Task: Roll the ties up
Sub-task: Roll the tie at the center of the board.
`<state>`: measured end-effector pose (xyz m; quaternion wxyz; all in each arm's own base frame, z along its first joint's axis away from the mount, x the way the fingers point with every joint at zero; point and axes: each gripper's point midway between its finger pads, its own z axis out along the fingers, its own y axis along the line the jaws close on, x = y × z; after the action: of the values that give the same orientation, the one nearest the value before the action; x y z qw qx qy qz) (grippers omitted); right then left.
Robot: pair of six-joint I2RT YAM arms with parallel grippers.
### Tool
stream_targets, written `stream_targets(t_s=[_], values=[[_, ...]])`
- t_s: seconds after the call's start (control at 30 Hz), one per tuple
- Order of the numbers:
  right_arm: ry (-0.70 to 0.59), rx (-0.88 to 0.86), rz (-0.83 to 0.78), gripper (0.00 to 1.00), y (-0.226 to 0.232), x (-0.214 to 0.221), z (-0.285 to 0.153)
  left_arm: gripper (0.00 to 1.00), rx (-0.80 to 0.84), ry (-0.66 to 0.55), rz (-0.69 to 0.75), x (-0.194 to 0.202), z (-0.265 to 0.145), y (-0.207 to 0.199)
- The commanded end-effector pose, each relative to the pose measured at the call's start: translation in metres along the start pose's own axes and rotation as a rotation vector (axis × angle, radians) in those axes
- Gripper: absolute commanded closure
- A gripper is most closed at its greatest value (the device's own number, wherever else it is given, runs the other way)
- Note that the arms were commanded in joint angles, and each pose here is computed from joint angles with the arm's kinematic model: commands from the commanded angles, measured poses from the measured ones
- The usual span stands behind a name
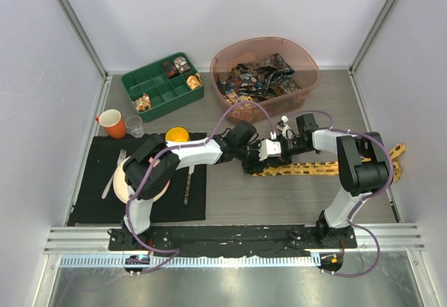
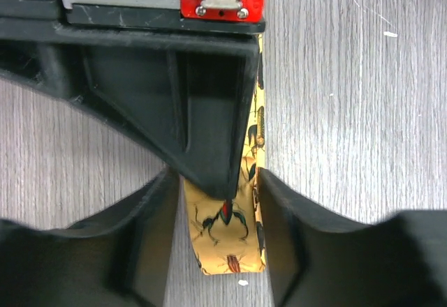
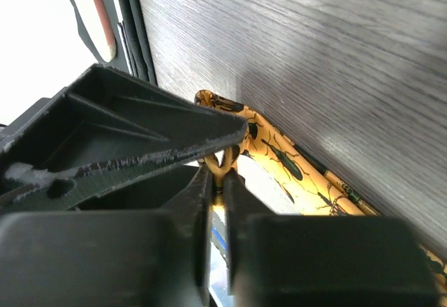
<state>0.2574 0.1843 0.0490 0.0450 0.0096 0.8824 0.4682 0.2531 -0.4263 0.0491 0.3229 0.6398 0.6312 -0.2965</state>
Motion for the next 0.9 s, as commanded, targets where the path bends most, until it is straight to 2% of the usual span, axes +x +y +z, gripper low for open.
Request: stream_targets(t_s=[0.0, 0.1, 0.33, 0.43, 0.5, 0.63, 0.77, 0.87], values=[[-0.004, -0.001, -0.051, 0.94, 0.001, -0.004, -0.004, 0.39, -0.011, -0.031, 0.020, -0.016, -0.010, 0.005], [-0.001, 0.007, -0.032, 0.99, -0.007, -0.002, -0.008, 0.31, -0.032, -0.019, -0.002, -0.006, -0.025, 0.006], [-0.001, -0.025, -0.030, 0.98, -0.002, -0.003, -0.011, 0.30, -0.009, 0.023, -0.003, 0.017, -0.035, -0.002], [-0.001, -0.033, -0.032, 0.97, 0.000, -0.003, -0.011, 0.35, -0.004, 0.021, -0.013, 0.015, -0.027, 0.001], [0.000, -0.034, -0.031, 0.95, 0.000, -0.003, -0.011, 0.46, -0.009, 0.007, -0.010, 0.008, -0.025, 0.006], [0.002, -0.035, -0.025, 0.77, 0.001, -0.003, -0.012, 0.58, 0.008, -0.031, -0.001, -0.005, -0.023, 0.007], [0.004, -0.047, -0.049, 0.53, 0.011, -0.005, -0.020, 0.67, 0.020, -0.036, 0.005, -0.010, -0.020, 0.004], [-0.003, -0.041, -0.077, 0.46, 0.018, -0.004, -0.029, 0.68, 0.030, -0.023, 0.014, -0.010, -0.018, 0.000]])
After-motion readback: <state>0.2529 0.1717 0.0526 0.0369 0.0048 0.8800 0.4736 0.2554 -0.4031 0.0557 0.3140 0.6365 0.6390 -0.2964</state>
